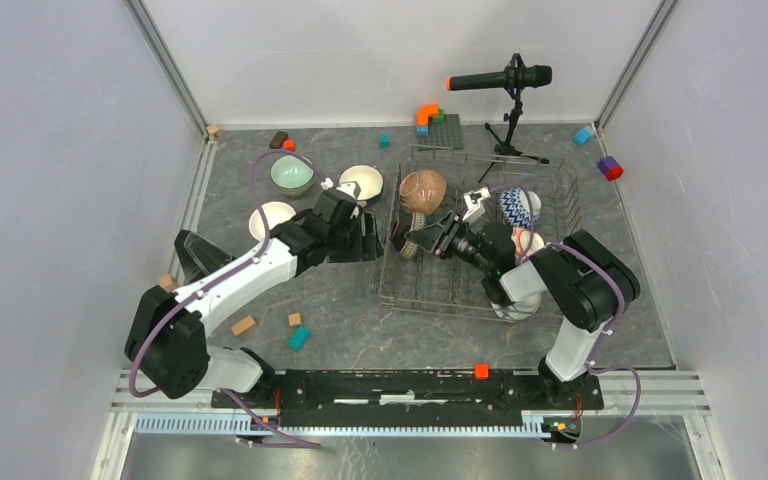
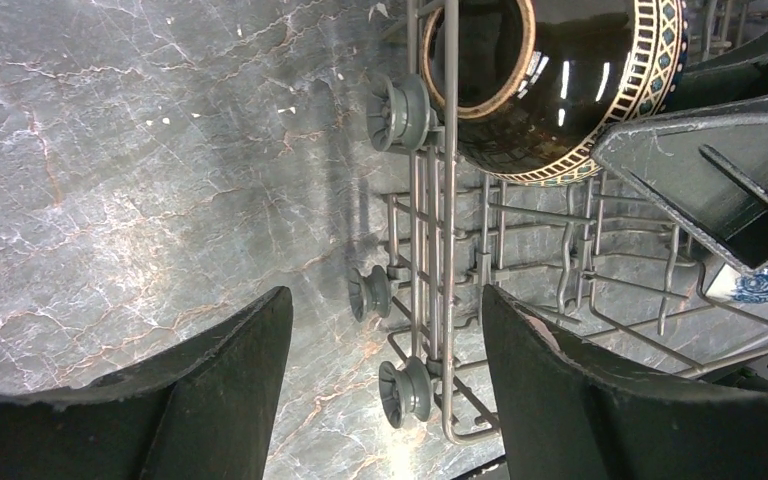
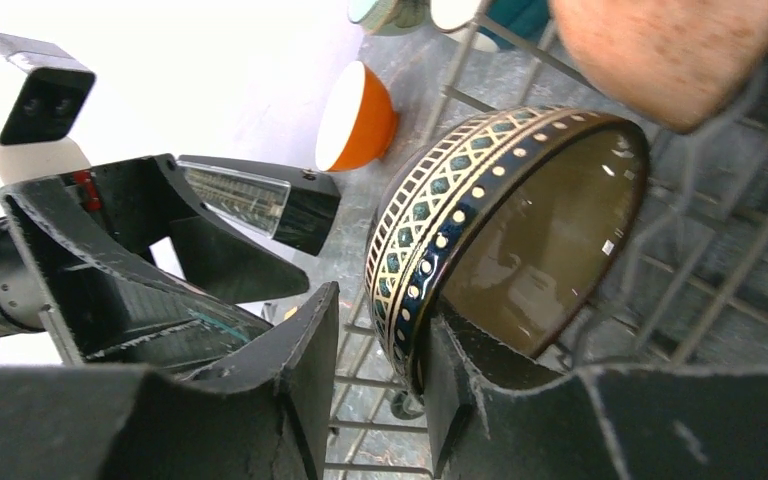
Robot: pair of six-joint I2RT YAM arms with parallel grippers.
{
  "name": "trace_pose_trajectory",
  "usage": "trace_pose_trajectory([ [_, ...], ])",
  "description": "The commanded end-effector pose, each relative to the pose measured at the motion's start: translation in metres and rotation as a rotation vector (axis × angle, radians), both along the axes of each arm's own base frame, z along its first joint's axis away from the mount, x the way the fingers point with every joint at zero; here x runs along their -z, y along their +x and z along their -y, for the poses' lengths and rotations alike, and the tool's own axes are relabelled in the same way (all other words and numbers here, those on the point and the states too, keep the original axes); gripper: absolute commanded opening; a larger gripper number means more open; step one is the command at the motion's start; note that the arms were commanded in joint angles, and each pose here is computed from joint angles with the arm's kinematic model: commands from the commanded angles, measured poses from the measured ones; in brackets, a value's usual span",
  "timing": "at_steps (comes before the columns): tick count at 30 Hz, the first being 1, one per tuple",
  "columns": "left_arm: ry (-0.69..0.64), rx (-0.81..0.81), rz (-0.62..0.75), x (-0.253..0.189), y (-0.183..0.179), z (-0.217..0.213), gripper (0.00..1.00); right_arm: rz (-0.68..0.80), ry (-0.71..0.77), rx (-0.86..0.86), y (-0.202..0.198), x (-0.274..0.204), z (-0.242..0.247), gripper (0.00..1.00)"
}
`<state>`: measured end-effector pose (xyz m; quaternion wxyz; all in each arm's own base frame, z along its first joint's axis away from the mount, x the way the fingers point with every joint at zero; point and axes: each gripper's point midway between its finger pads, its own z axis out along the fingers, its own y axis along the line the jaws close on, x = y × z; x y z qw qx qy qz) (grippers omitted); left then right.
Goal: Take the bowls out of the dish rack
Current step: Pick up the bowl from the dish rack.
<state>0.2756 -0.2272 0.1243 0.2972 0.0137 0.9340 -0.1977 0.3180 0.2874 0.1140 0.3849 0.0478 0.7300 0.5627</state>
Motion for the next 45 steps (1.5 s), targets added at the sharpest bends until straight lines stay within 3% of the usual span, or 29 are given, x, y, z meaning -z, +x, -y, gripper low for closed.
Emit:
trace_pose_trajectory([
  [1, -0.019, 0.010, 0.027, -0.012, 0.005, 0.009, 0.75, 0.149, 0.116, -0.075, 0.000, -0.051, -0.020, 0.37],
  [10, -0.016, 0.015, 0.028, -0.011, 0.001, 0.013, 0.75, 0.148, 0.133, -0.096, -0.003, -0.051, -0.023, 0.25],
  [20, -0.010, 0.016, 0.037, -0.012, 0.000, 0.013, 0.75, 0.113, 0.056, -0.126, -0.004, -0.031, -0.029, 0.28],
  [33, 0.001, 0.011, 0.044, -0.012, 0.000, 0.012, 0.75, 0.130, 0.034, -0.157, -0.011, -0.036, -0.030, 0.00],
  [45, 0.023, -0.003, 0.052, -0.011, 0.001, 0.008, 0.75, 0.169, 0.036, -0.136, -0.017, -0.049, -0.011, 0.00],
])
